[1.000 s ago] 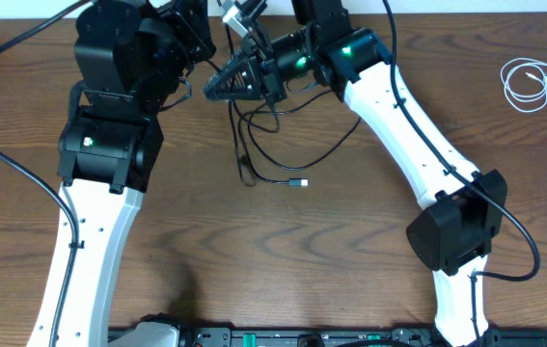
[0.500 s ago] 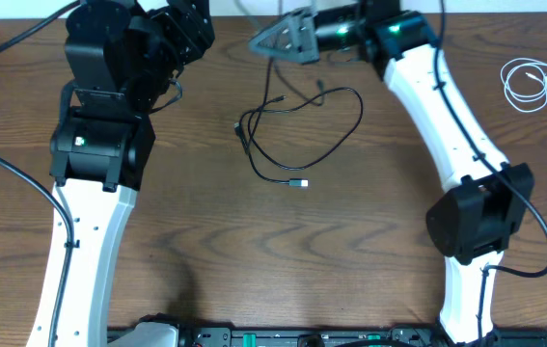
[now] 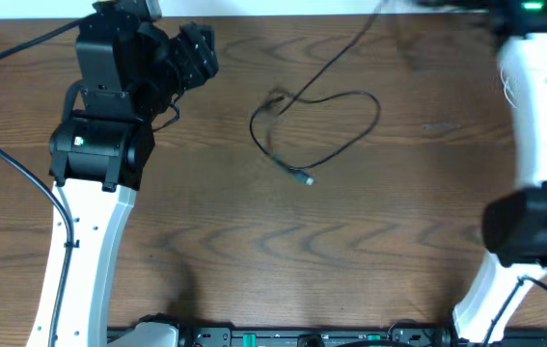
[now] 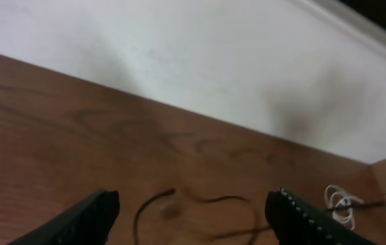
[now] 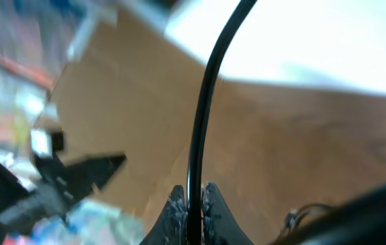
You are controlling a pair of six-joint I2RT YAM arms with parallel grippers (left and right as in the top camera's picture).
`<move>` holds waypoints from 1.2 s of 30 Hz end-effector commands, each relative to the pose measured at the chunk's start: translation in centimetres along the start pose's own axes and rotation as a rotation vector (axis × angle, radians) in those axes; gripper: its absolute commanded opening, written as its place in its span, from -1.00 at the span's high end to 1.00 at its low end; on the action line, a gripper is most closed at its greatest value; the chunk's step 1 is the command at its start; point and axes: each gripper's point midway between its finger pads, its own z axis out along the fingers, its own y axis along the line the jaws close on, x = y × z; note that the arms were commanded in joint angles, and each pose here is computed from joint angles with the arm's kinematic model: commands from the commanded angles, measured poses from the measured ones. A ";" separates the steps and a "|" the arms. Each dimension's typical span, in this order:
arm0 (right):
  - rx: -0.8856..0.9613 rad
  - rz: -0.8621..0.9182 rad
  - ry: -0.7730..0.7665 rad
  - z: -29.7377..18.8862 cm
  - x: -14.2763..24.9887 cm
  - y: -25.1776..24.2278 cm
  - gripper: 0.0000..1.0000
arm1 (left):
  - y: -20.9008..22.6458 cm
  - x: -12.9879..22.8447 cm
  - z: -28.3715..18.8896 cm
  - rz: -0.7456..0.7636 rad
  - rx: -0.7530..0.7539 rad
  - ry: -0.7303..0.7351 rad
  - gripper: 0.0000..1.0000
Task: Untangle cables
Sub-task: 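Lay the black cable flat on the table and withdraw the right arm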
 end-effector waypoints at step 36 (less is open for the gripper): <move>1.071 0.361 -0.564 -31.7 -0.6 -9.9 0.98 | 1.3 1.9 0.1 0.034 -0.051 0.079 -0.49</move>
